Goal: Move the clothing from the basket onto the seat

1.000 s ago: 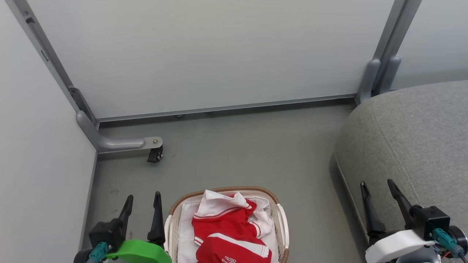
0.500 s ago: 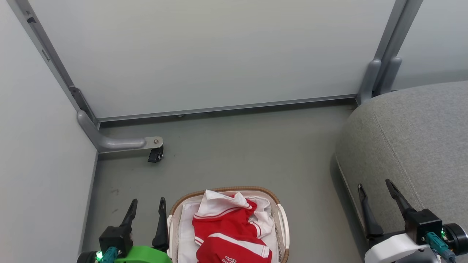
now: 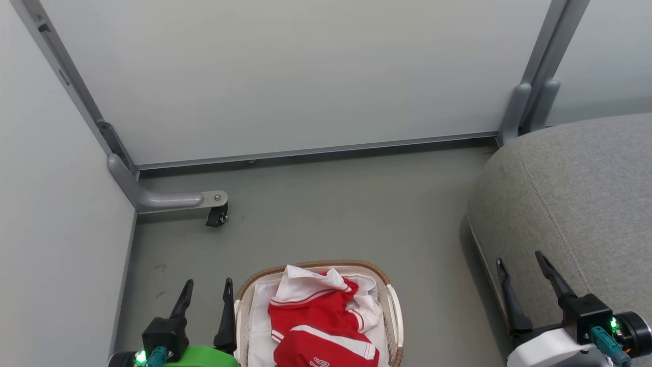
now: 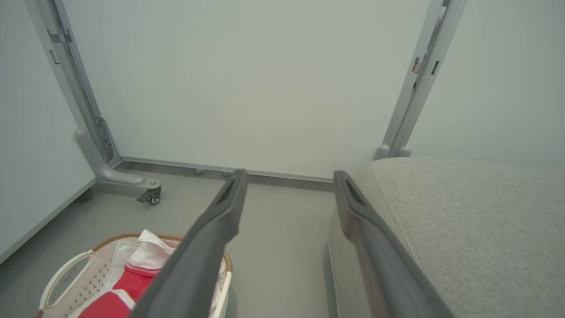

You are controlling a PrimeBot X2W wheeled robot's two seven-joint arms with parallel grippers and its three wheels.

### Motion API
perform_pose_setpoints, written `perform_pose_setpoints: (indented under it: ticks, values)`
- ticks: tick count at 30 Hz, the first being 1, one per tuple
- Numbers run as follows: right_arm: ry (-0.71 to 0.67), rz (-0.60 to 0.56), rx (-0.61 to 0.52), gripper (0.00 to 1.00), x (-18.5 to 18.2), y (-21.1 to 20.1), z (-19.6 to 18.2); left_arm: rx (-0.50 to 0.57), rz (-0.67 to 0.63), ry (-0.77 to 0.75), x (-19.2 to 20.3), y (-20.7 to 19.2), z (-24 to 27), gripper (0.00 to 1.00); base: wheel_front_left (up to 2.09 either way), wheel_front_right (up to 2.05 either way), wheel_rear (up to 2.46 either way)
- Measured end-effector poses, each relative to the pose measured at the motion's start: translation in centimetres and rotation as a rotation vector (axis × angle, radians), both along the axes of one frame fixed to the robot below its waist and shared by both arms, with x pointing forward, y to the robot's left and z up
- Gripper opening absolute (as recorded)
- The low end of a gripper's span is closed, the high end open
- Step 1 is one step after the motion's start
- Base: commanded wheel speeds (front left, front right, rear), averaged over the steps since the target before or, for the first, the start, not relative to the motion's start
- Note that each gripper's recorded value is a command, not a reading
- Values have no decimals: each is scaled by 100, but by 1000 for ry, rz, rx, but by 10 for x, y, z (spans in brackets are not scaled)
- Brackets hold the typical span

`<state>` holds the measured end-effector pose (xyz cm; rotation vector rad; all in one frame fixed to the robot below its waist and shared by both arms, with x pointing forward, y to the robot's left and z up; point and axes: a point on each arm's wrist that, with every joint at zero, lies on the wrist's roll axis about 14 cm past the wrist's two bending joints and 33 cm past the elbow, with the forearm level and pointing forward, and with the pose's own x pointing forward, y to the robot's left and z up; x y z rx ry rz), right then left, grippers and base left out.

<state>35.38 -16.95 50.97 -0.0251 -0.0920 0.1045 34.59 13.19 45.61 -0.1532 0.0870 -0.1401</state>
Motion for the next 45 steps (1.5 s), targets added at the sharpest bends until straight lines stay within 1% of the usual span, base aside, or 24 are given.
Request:
perform_pose_setpoints:
  ticks: [25, 31, 38, 45]
  values:
    - [12, -5, 0, 100, 1, -2, -4, 4, -17, 21, 0, -5, -7, 100, 0, 0, 0]
    - [22, -6, 0, 100, 4, -2, -7, 33, -62, 36, 2, -15, -13, 100, 0, 0, 0]
    - [17, -11, 0, 100, 21, -4, -6, 69, -139, 13, 30, -32, -9, 100, 0, 0, 0]
    - [5, -17, 4, 100, 52, -6, -5, 136, -280, -6, 74, -66, -12, 100, 0, 0, 0]
